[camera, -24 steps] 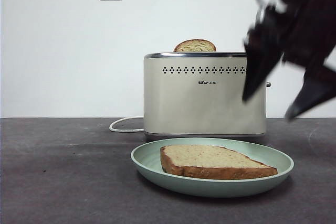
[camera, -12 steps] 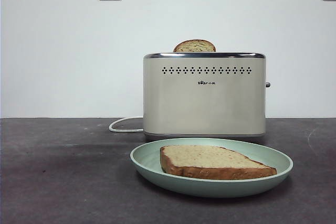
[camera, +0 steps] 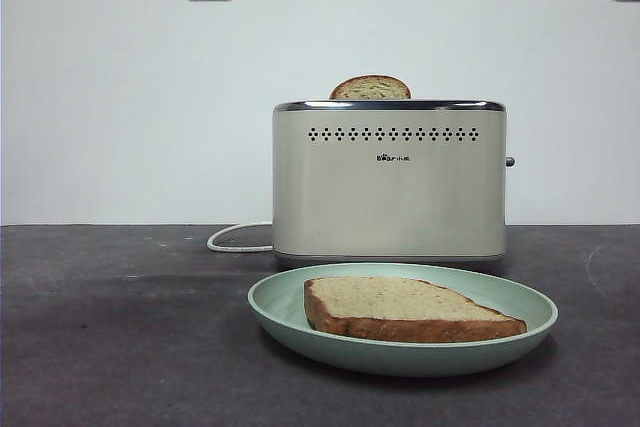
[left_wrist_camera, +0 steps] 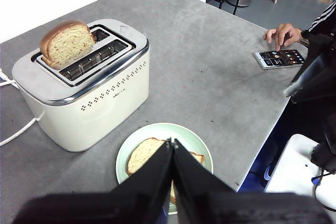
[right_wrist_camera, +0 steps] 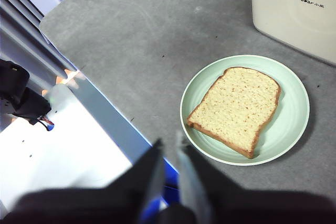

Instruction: Take the bread from the toaster,put the bread on the plate,put the plate on the table

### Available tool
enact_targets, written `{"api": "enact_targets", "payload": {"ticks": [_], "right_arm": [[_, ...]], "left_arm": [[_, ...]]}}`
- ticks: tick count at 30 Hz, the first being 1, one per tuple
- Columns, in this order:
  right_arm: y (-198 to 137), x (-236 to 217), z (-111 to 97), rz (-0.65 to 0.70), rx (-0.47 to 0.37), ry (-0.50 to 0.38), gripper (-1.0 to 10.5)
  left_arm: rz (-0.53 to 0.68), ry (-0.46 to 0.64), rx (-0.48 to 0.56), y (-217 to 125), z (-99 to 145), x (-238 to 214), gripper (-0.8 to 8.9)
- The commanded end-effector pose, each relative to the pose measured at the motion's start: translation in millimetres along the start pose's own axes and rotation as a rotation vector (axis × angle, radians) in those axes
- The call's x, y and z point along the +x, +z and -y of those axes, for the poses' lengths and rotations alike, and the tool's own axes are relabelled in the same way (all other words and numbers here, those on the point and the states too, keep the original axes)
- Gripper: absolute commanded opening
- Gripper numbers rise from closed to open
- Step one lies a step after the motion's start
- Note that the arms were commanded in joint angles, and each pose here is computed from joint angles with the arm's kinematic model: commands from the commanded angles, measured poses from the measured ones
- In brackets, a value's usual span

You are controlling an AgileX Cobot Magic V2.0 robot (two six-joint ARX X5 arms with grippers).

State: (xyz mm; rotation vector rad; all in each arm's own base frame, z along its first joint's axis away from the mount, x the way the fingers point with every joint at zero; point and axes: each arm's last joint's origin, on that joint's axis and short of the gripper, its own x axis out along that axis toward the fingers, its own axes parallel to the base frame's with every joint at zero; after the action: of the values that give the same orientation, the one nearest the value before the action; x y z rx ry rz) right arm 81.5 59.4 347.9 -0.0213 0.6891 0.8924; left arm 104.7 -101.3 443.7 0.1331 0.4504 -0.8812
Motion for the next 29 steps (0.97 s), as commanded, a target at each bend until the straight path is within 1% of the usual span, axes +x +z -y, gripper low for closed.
{"api": "enact_targets", "payload": {"ticks": [1,24,29], "right_arm": [[0.9,0.2,-0.1,0.004,-0.012,0.001,0.0],[1.0,0.7,0.2,0.002,-0.011,-0.004,0.0],[1.0,0.7,0.2,0.002,-0.011,-0.004,0.0]], "left_arm": [[0.001,-0.003,-0.001,-0.4,0.5,0.0,-0.08],[-0.014,-0.001,-0.003,-1.7,0.3,0.2,-0.04],[0.0,0.036,0.004,-0.4,-0.9,0.2,-0.04]]}}
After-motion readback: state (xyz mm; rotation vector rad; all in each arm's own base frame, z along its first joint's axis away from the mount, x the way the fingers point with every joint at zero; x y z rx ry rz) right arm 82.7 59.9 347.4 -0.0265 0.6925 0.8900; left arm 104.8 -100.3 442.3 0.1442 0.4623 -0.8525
